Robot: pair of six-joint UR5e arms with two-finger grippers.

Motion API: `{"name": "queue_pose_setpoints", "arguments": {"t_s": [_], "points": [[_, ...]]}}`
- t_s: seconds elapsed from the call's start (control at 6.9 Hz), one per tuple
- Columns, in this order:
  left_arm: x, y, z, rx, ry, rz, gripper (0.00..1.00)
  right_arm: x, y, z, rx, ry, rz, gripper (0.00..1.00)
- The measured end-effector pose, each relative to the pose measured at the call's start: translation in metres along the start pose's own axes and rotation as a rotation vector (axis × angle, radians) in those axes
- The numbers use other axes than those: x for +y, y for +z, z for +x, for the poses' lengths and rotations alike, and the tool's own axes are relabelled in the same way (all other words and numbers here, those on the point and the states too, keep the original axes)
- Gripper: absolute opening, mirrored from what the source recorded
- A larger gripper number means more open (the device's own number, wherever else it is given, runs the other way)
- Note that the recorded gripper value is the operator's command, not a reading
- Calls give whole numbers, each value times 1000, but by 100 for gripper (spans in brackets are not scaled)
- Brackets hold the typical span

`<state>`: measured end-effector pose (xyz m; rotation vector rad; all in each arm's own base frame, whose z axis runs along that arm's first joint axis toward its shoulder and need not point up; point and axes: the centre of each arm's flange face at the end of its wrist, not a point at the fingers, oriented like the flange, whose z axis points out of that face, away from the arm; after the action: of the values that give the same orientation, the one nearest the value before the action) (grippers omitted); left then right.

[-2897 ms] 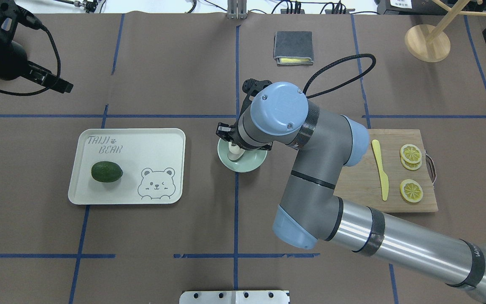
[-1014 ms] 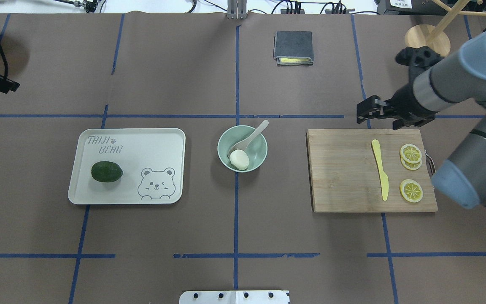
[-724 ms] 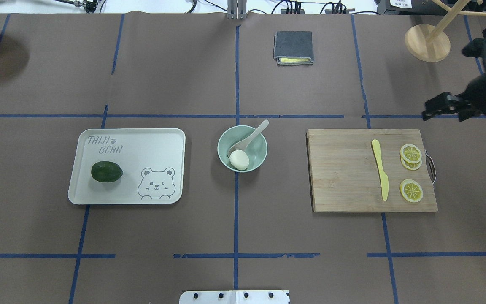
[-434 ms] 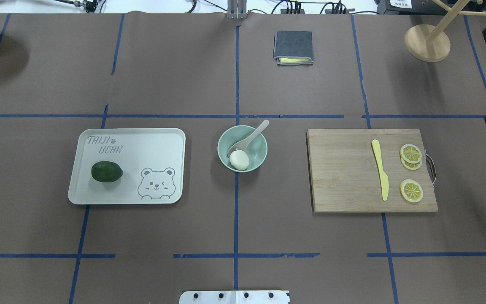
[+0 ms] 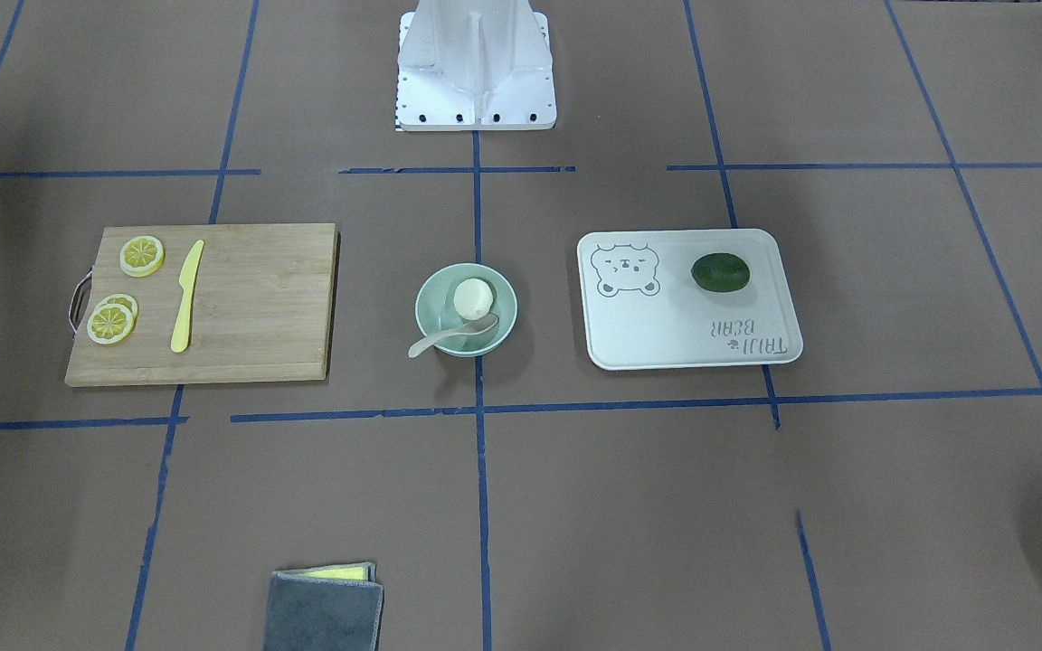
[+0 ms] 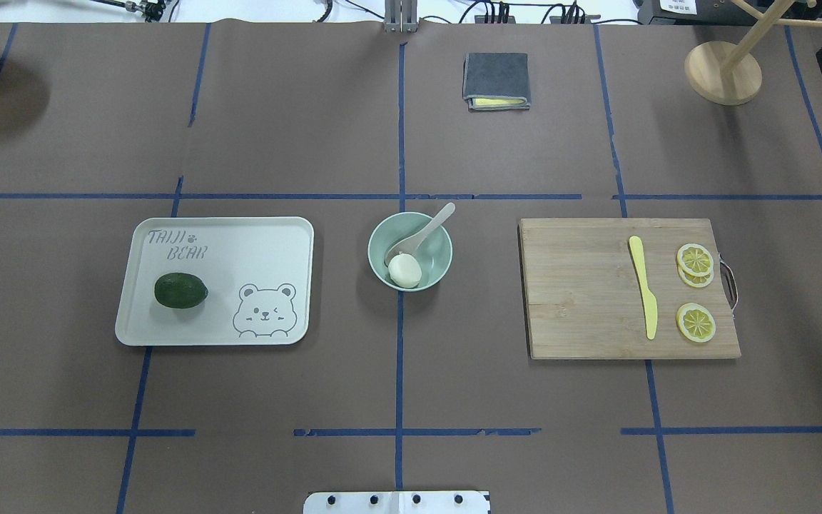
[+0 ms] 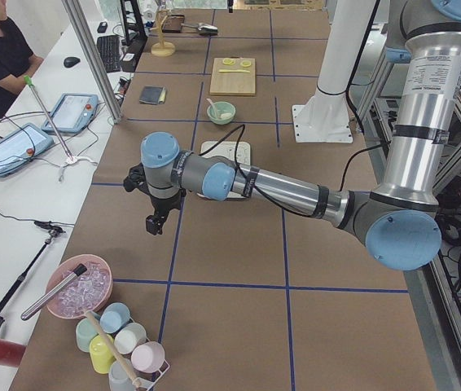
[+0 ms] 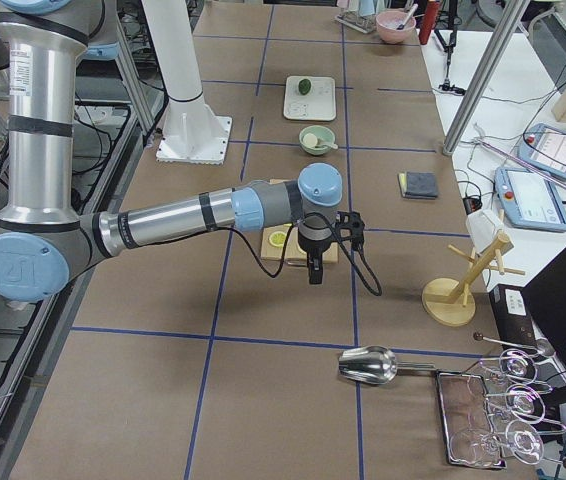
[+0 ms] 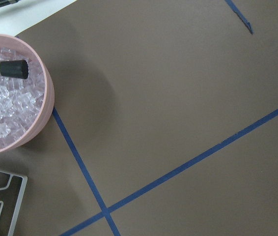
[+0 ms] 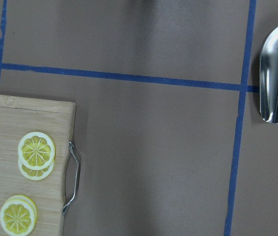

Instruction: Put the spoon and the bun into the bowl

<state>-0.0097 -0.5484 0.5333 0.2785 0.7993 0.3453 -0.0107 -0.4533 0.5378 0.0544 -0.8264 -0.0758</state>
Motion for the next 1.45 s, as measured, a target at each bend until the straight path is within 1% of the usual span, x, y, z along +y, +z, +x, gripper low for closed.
{"name": "queue_pose_setpoints", "arguments": {"t_s": [0.14, 0.29, 0.43, 0.58, 1.01, 1.16, 1.45], "points": [[21, 10, -6, 14, -47, -29, 100, 1, 0, 2, -6, 4, -3, 100], [34, 17, -11, 18, -86, -46, 100, 1, 1, 3, -11, 9, -6, 100], [45, 22, -15, 20, -105, -56, 100, 0, 3, 4, -14, 13, -9, 100], [54, 26, -17, 20, -103, -52, 100, -2, 5, 6, -14, 17, -12, 100], [46, 19, -11, 14, -73, -23, 100, -17, 13, 12, -8, 19, -18, 100], [46, 18, -11, 13, -74, -23, 100, -22, 11, 9, -9, 7, -11, 100], [59, 23, -16, 11, -94, -37, 100, -25, 9, 6, -10, -3, -7, 100]]}}
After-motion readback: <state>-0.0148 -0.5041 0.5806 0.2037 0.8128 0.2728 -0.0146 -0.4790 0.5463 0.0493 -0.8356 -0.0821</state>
